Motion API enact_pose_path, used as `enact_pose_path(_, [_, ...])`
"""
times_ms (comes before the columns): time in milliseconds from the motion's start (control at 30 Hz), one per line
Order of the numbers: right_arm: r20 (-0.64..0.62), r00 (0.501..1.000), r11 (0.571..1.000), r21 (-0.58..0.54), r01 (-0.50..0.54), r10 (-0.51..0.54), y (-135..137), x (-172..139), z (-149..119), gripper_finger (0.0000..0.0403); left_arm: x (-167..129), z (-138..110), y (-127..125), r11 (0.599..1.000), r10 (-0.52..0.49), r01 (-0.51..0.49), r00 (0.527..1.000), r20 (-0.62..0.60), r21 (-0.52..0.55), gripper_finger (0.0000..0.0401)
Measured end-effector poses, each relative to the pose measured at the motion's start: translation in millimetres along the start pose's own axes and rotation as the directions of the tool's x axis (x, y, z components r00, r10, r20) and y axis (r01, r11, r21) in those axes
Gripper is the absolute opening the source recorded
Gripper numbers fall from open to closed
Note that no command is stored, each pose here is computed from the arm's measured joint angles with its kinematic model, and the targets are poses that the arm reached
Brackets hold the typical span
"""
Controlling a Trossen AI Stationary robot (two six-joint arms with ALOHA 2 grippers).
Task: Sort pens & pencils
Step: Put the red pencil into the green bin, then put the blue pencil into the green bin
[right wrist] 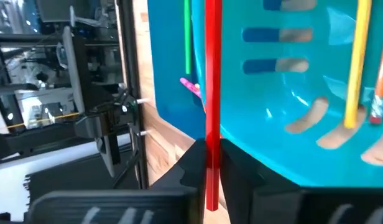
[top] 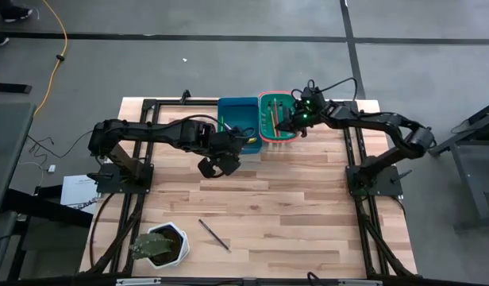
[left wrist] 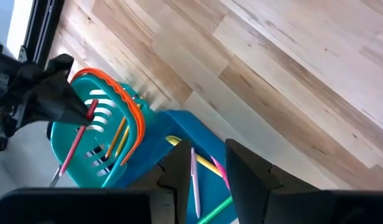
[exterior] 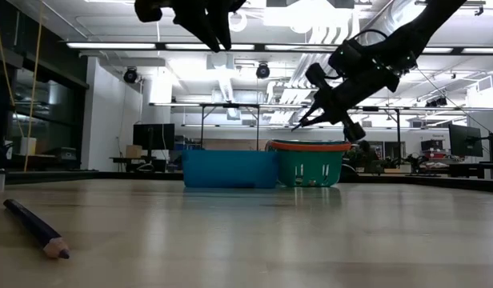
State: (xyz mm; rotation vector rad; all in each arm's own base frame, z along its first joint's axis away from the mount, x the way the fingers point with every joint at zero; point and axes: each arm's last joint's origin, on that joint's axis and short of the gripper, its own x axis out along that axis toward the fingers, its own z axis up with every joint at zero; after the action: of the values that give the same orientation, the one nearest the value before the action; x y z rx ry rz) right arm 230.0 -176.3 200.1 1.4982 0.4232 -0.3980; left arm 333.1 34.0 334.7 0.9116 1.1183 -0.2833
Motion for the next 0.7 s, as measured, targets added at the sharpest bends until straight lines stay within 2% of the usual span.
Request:
enact_pose_path(200, [0.044,0.999,1.000,0.017,0.016,-0.017,-5,-4,8,0.0070,0,0,-1,1.000,-0.010,0.010,1.000,-0.001,0.002,0.0083])
enact_pose_path(367, [0.058,0.998,0.999,0.027,0.018,-0.020,-7,-7,12,0.0074,0,-2,-3,1.000,-0.028,0.028,1.000,-0.013,0.006,0.0083])
enact_pose_path(500, [0.049,0.999,1.000,0.023,0.015,-0.016,-6,-6,10,0.0075,0,-1,-5,0.997,-0.075,0.075,0.997,0.028,0.003,0.0083])
enact_pose_path(700, [-0.037,0.995,0.994,-0.064,-0.093,0.091,11,5,-4,0.0075,4,-1,-11,0.982,-0.188,0.187,0.979,0.077,0.013,0.0081])
